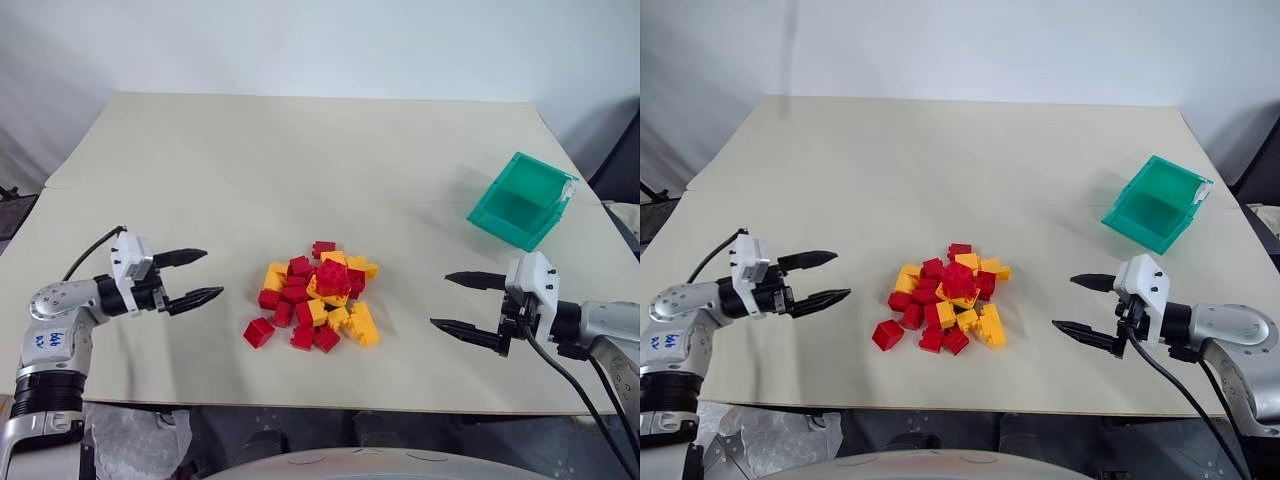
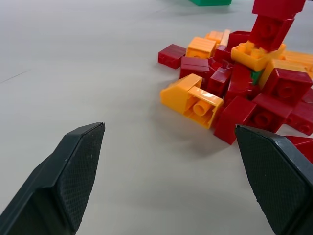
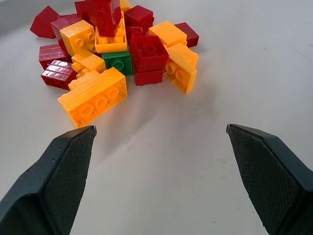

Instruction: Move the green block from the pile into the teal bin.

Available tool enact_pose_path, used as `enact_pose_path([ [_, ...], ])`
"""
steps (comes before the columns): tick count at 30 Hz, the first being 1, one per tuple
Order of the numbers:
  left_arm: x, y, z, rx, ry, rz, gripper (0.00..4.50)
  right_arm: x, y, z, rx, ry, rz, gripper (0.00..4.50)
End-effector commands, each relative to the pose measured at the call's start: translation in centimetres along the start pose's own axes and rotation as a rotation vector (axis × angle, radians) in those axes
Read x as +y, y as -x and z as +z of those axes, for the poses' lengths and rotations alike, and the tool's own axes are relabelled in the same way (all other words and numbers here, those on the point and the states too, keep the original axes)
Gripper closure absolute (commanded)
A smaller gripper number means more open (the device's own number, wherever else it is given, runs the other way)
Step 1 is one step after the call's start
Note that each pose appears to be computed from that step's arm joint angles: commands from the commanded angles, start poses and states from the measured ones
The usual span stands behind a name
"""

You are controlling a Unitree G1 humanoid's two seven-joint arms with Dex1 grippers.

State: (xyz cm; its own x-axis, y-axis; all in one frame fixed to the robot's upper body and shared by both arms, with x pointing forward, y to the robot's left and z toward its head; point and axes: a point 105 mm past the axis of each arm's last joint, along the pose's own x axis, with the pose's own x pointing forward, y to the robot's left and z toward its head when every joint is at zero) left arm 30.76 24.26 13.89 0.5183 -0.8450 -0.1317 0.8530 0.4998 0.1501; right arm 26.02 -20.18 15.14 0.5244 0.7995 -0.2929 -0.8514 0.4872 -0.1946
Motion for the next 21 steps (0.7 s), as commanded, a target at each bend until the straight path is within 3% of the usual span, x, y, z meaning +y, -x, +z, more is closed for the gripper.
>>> enact_pose_path([
  [1, -0.5, 0.2, 1.0, -0.035, -0.045, -0.033, 0.0, 0.0, 0.1, 1.2, -0.038, 0.029, -0.02, 0.02],
  [5, -0.1, -0.2, 0.5, 0.006, 0.014, 0.01, 0.0, -0.6, -0.3, 0.4, 0.061, 0.028, -0.09, 0.02],
  [8, -0.2, -0.4, 0.6, 0.012, 0.018, 0.007, 0.0, 0.7, -1.2, 1.1, 0.064, -0.017, -0.025, 0.02],
  [15, -1.0, -0.7, 0.8, -0.033, 0.012, -0.037, 0.0, 4.6, -3.3, 3.8, 0.004, -0.051, 0.108, 2.28],
  [17, -1.3, -0.8, 0.8, -0.045, -0.014, -0.076, 0.0, 6.2, -5.5, 4.5, -0.005, -0.105, 0.164, 2.99],
  [18, -1.4, -0.9, 0.9, -0.054, -0.028, -0.094, 0.0, 6.8, -6.6, 4.5, 0.005, -0.145, 0.181, 2.99],
  [21, -1.8, -1.2, 1.8, -0.133, -0.04, -0.151, 0.0, 8.3, -9.2, 4.7, 0.006, -0.254, 0.246, 3.95],
])
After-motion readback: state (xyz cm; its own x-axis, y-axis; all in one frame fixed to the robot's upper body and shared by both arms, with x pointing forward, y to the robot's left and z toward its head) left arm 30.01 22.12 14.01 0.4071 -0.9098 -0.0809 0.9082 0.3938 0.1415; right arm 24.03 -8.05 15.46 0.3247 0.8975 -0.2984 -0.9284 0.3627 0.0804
